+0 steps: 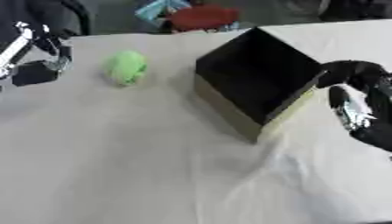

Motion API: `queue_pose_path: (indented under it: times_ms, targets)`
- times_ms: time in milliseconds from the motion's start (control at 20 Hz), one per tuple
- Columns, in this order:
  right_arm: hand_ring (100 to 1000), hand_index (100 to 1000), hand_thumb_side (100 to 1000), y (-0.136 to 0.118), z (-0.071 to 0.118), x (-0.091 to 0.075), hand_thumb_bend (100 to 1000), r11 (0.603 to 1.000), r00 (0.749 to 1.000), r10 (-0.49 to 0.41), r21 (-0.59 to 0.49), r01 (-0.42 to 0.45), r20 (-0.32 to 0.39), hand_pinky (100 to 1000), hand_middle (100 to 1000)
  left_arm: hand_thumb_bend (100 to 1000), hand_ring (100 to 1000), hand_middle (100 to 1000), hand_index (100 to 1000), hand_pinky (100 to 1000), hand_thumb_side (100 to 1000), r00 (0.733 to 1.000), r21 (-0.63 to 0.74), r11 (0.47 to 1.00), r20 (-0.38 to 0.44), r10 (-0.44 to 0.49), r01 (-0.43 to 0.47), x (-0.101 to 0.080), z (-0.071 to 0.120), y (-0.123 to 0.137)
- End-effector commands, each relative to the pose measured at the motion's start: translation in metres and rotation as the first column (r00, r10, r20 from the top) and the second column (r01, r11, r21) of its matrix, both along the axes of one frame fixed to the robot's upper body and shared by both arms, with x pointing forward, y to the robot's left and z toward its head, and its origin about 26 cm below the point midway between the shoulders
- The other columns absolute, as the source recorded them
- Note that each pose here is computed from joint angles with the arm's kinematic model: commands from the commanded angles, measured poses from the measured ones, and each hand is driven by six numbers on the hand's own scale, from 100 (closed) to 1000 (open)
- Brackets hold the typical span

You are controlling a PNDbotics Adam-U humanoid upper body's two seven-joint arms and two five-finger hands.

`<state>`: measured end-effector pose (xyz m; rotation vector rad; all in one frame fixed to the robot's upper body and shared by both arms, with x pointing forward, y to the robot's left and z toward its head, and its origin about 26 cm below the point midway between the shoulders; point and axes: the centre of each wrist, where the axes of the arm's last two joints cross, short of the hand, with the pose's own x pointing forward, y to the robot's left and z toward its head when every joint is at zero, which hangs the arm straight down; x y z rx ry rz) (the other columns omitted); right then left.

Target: Pick up objects on the table and place them in the box.

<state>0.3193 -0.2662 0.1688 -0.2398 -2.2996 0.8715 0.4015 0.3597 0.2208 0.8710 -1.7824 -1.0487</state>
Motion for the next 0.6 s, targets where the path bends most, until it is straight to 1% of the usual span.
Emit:
queue_pose_path:
  times_ms: [50, 400, 500, 550, 600]
  targets:
    - [633, 805, 558, -0.002, 0.0046, -0.0004, 100, 1.0, 1.0, -0.001, -0.002, 0.001, 0.015, 682, 604, 100, 558, 549, 752, 672, 372, 0.999, 0.02, 1.0, 0.034, 0.002, -0.003, -0.0007, 0.0164, 0.004]
    - [634, 806, 555, -0.0018, 0.0041, -0.0005, 100, 1.0, 1.0, 0.001, -0.005, -0.001, 0.012, 683, 604, 100, 564, 556, 755, 676, 381, 0.999, 0.026, 1.0, 0.033, 0.004, -0.005, 0.0011, 0.0179, 0.0038]
    - [633, 806, 555, -0.0016, 0.0042, -0.0005, 100, 1.0, 1.0, 0.004, -0.007, -0.004, 0.013, 683, 604, 100, 573, 564, 759, 679, 383, 1.0, 0.042, 0.999, 0.027, -0.001, 0.0, 0.0026, 0.0204, 0.0025]
    - [633, 806, 557, -0.0016, 0.0038, -0.0005, 100, 1.0, 1.0, 0.004, -0.006, -0.004, 0.011, 682, 604, 100, 592, 584, 768, 688, 404, 1.0, 0.056, 0.998, 0.018, -0.005, 0.004, 0.0044, 0.0224, 0.0014]
    - [633, 806, 558, -0.0016, 0.0033, -0.0006, 100, 1.0, 1.0, 0.004, -0.006, -0.004, 0.009, 682, 604, 100, 594, 586, 769, 689, 405, 1.0, 0.073, 0.997, 0.004, -0.008, 0.008, 0.0067, 0.0246, 0.0003]
